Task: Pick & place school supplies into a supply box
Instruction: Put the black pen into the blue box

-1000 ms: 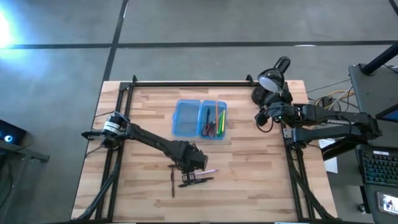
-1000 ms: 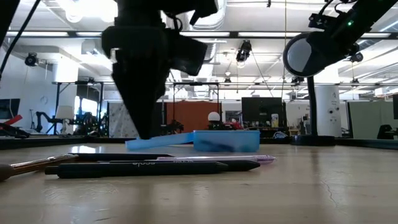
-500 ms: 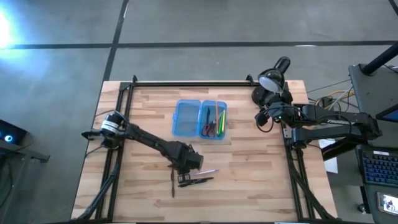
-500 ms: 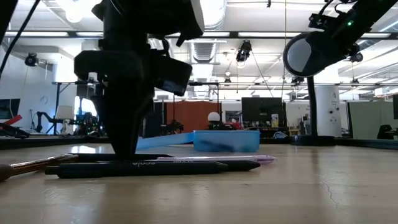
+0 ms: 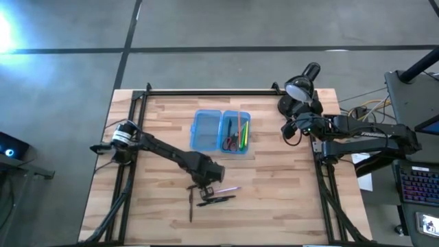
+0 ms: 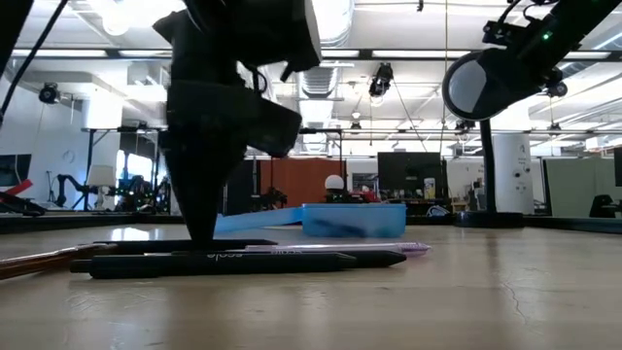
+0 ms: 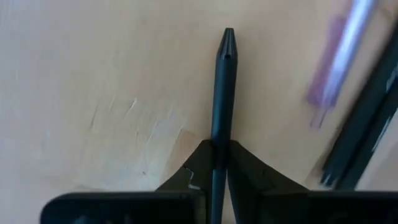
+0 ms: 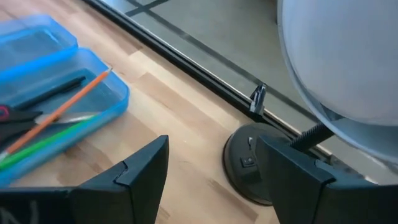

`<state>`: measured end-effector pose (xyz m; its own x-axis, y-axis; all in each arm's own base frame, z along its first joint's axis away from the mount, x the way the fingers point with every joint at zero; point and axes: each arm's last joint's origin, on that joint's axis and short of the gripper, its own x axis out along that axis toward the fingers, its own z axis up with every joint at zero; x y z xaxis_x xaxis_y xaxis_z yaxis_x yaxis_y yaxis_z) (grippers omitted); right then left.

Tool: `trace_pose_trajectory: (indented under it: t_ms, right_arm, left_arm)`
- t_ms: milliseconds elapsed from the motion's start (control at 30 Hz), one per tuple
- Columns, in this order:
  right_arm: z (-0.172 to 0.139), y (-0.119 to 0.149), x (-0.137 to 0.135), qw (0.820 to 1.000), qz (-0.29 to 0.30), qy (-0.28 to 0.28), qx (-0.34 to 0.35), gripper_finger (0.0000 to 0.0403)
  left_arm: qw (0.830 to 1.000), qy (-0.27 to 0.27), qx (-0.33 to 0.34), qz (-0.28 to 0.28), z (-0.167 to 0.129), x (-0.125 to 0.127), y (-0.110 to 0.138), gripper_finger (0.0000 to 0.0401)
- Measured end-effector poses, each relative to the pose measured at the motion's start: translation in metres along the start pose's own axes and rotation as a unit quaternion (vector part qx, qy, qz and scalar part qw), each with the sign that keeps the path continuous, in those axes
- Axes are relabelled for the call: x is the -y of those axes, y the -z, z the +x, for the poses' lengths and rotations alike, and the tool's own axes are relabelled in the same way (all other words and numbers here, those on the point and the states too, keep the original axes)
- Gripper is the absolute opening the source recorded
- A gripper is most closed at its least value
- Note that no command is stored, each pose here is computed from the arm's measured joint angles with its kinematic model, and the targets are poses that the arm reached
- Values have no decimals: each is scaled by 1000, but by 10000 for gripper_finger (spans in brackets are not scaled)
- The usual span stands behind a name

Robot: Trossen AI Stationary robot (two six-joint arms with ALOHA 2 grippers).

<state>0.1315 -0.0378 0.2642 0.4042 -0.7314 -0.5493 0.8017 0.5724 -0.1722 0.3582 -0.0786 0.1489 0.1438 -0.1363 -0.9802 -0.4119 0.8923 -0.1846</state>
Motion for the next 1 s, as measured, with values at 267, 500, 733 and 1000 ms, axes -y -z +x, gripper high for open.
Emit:
trace_pose_trajectory:
  t_ms: [267,500,733,1000]
  right_arm:
    - [-4,-1,4,995,96,-5,10,231]
    - [-6,-1,5,995,99,-5,15,231]
    - [-7,-1,7,995,100,6,24,231]
    - [-7,-1,7,995,100,7,24,231]
  left_arm:
    - [968,88,120,-203,-39,-16,-53,8]
    - [894,131,263,-339,-96,-53,-103,8]
    - [828,74,321,-454,-94,-122,-129,8]
    - [826,72,293,-475,-72,-149,-141,16]
